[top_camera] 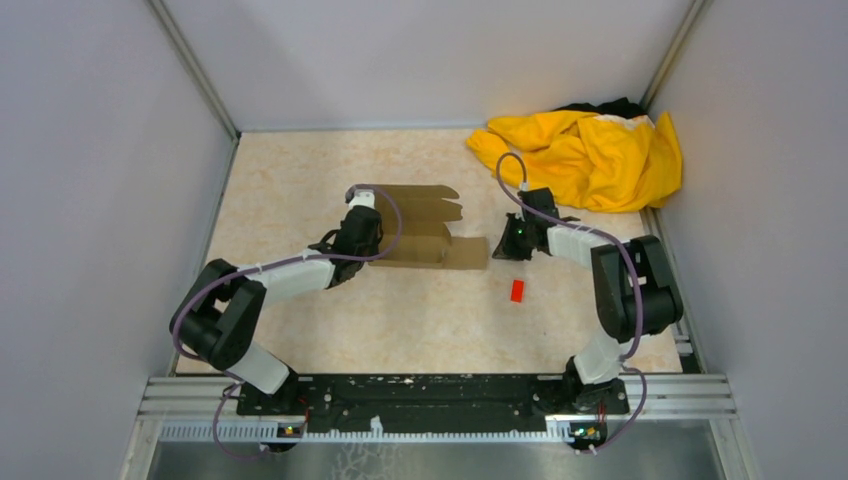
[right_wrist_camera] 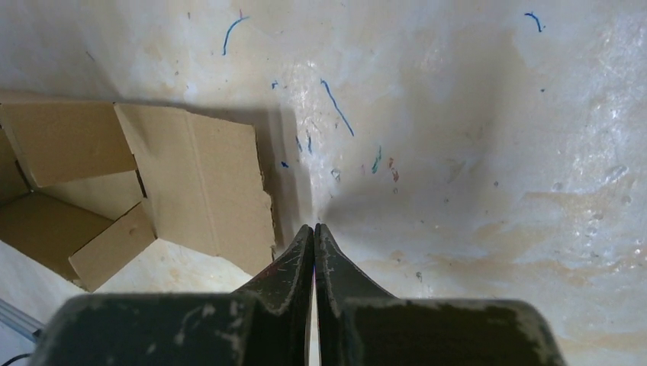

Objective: Fold the paper box

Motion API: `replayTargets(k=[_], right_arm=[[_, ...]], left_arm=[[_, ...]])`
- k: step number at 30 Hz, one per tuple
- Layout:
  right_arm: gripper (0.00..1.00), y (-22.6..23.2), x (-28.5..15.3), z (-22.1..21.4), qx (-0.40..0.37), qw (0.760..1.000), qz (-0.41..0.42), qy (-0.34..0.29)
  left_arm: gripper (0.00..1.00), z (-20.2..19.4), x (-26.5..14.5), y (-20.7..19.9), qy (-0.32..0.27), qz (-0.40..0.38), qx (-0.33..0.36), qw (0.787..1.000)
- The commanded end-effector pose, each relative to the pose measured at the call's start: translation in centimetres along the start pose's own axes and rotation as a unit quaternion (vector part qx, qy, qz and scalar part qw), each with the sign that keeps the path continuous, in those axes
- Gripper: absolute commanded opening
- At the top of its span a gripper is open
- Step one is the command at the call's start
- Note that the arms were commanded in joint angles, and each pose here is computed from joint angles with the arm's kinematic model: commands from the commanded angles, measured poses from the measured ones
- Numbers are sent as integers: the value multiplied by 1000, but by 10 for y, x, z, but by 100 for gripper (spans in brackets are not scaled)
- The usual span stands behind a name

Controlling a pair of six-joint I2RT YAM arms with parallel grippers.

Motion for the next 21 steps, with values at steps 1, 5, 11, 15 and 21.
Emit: replayTargets(k=[1, 5, 11, 15, 21], right_arm=[[0, 6, 7, 17, 0, 999, 17, -34], [0, 11, 13, 16, 5, 999, 39, -30], [0, 22, 18, 14, 7, 996, 88, -32], [0, 34, 17, 14, 3, 992, 122, -36], [0, 48, 10, 17, -7, 988, 149, -45]], left_arm=[[0, -16, 3, 5, 38, 10, 11, 999], [0, -17, 3, 4, 39, 7, 11, 999], [0, -18, 3, 3, 41, 6, 12, 999], [0, -18, 4, 2, 42, 3, 12, 999], [0, -18, 3, 0, 41, 4, 15, 999]])
Point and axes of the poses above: each gripper's point midway between its finger pads, its own x axis out along the fingers, its own y axis along the line the jaws close on, z = x × y, the point moved 4 cm from there along -x, back along the fingers, and after that the axes turned 1 degree about x, right-handed, at the moved point
